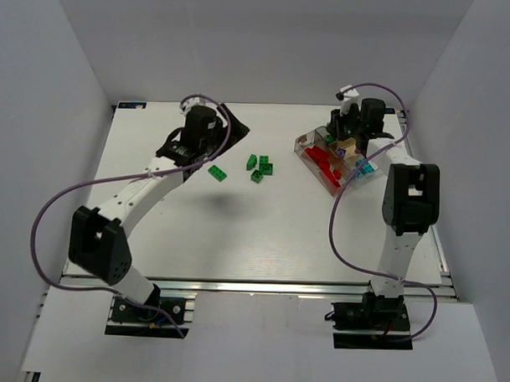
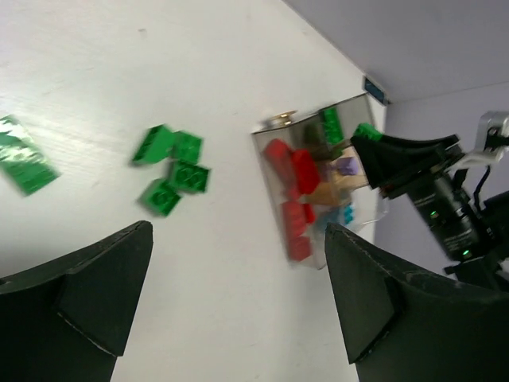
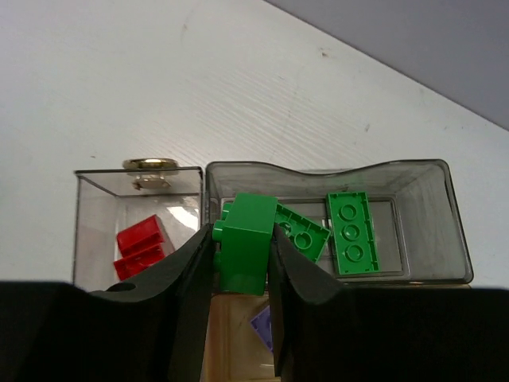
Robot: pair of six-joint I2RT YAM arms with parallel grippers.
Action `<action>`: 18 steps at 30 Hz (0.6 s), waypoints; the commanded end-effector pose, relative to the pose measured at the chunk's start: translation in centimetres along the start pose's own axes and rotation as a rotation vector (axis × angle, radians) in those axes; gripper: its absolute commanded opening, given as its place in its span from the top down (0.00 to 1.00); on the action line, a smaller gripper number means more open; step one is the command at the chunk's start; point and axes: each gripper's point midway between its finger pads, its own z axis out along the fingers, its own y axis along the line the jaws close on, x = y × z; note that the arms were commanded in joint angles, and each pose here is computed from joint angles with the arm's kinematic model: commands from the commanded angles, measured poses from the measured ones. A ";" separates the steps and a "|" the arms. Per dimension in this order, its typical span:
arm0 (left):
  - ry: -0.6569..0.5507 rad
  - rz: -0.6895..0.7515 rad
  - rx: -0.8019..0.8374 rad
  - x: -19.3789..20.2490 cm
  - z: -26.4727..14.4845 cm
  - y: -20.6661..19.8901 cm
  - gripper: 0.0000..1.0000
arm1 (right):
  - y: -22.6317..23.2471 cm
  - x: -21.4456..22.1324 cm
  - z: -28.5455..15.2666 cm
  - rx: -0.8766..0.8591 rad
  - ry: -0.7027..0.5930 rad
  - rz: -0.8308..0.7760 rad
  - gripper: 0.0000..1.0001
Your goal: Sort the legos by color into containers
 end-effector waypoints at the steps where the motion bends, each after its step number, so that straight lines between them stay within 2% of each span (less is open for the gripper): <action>1: -0.013 0.093 -0.141 0.1 -3.1 4.6 0.02 | -2.2 -1.8 0.5 0.062 -0.018 -0.088 0.81; 5: 0.002 0.105 -0.234 0.6 -5.2 7.8 0.02 | -2.9 -0.2 1.3 0.072 0.015 -0.108 0.72; 8: 0.014 0.109 -0.274 1.3 -6.2 9.4 0.02 | -3.1 0.7 1.5 0.079 0.028 -0.125 0.57; 9: 0.014 0.107 -0.280 1.4 -6.5 9.6 0.02 | -3.1 0.8 1.5 0.084 0.029 -0.129 0.48; 12: 0.017 0.109 -0.310 1.8 -6.9 10.7 0.02 | -3.1 1.0 1.5 0.084 0.029 -0.129 0.35; 18: 0.048 0.115 -0.349 2.8 -6.7 12.0 0.02 | -1.7 -2.3 0.6 0.007 -0.055 -0.154 0.34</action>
